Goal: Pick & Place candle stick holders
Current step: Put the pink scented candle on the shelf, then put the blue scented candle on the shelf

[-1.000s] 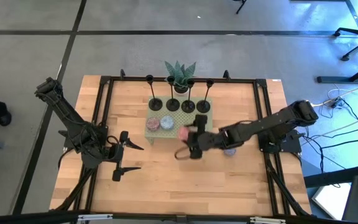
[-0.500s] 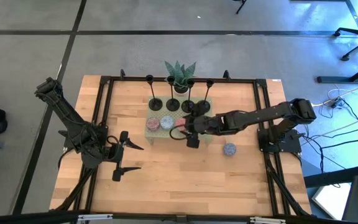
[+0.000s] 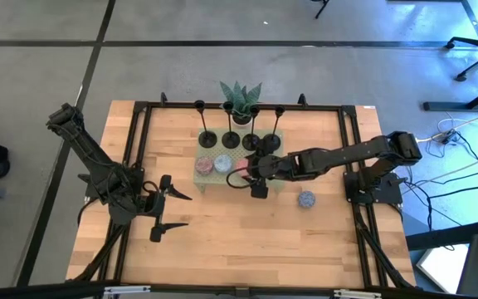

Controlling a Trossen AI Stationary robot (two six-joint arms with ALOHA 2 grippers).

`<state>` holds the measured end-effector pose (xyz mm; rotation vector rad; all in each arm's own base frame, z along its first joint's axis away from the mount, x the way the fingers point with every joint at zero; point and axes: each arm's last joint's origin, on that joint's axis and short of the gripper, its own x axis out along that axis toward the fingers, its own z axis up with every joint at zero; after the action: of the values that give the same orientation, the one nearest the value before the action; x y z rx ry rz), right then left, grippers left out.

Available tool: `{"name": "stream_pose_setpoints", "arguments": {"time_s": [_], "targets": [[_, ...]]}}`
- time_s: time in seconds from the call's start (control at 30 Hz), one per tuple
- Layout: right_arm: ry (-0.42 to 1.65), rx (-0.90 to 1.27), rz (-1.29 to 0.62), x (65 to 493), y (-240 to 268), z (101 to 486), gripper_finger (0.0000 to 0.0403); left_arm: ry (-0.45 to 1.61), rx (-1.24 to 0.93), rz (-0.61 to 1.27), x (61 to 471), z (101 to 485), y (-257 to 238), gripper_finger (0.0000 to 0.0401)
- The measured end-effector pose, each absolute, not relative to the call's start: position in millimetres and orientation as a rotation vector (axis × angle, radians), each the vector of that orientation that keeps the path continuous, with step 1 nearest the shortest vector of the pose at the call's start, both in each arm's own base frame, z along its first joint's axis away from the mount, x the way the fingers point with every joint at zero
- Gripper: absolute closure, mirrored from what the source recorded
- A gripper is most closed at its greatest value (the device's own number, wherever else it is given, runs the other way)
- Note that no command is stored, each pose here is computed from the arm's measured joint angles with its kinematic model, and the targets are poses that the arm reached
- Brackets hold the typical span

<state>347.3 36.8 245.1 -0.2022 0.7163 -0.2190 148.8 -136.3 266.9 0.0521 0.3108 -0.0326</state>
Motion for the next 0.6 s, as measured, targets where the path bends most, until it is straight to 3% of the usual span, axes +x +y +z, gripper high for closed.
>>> {"name": "stream_pose_setpoints", "arguments": {"time_s": [0.47, 0.6], "targets": [[0.737, -0.293, -0.193, 345, 49, 276, 0.0057, 0.311, 0.043, -0.032, 149, 267, -136, 0.0054], [0.871, -0.271, -0.036, 334, 66, 295, 0.0057, 0.309, 0.042, -0.032, 149, 267, -136, 0.0054]]}}
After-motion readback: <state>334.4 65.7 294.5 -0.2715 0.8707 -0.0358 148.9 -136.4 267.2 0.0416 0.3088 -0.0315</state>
